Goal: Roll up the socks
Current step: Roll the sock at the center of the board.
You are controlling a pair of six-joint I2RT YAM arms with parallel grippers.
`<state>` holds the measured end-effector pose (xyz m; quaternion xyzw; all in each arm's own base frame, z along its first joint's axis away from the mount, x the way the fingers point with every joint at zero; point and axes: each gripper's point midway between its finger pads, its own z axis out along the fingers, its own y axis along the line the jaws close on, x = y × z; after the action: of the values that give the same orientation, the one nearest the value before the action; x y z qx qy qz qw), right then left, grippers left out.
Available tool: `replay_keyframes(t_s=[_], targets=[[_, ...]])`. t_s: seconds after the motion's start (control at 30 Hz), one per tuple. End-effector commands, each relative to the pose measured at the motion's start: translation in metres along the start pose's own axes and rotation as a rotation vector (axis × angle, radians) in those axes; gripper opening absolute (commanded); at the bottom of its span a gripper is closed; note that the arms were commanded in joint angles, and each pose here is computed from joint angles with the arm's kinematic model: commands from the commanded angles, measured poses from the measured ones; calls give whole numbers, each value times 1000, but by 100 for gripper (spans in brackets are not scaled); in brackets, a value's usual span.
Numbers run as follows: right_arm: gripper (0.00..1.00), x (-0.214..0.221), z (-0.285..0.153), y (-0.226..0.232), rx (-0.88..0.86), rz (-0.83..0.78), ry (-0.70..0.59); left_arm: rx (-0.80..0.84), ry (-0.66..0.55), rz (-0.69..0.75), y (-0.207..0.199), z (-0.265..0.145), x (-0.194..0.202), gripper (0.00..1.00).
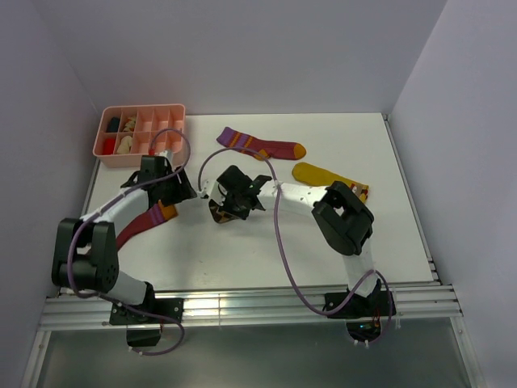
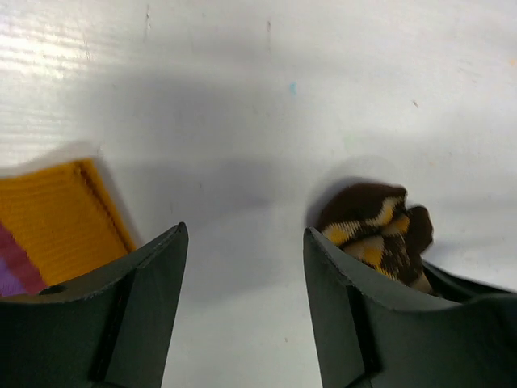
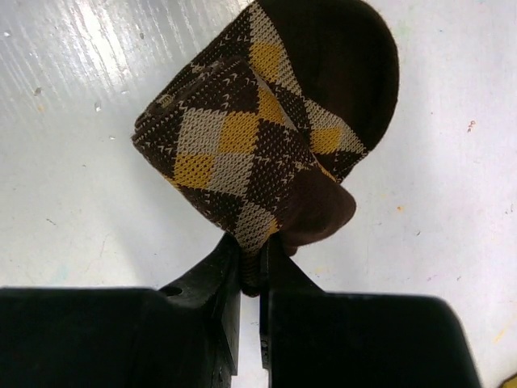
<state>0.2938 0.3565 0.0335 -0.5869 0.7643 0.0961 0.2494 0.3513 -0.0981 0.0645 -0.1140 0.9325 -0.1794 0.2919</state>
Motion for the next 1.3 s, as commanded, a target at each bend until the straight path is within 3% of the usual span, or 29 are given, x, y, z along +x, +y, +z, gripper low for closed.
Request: replay_keyframes(t_s=[0.0, 0.17, 0.4, 0.5, 0.7, 0.77, 0.87, 1.07, 1.27], targets=[[0, 33, 8, 29, -138, 29, 125, 98, -135, 45, -17, -23, -12, 64], [0, 32, 9, 34, -175, 23, 137, 237, -258, 158, -39, -65, -3, 65], [0, 33, 12, 40, -235, 19, 162, 287, -252, 531, -81, -73, 54, 65], [0, 31, 12, 45, -267, 21, 159, 295, -241, 563, -87, -72, 64, 65], [0, 35, 12, 48, -291, 27, 178, 249, -306, 466, -80, -82, 55, 64], [0, 41, 13, 47, -297, 38, 195, 339, -287, 496, -94, -84, 63, 62], [0, 42, 13, 46, -314, 54, 208, 338, -256, 499, -96, -79, 67, 62], [0, 58, 19, 40, -280, 114, 262, 233, -317, 212, -79, -78, 53, 59], [0, 68, 18, 43, -291, 186, 271, 79, -313, -121, -33, -71, 54, 53]])
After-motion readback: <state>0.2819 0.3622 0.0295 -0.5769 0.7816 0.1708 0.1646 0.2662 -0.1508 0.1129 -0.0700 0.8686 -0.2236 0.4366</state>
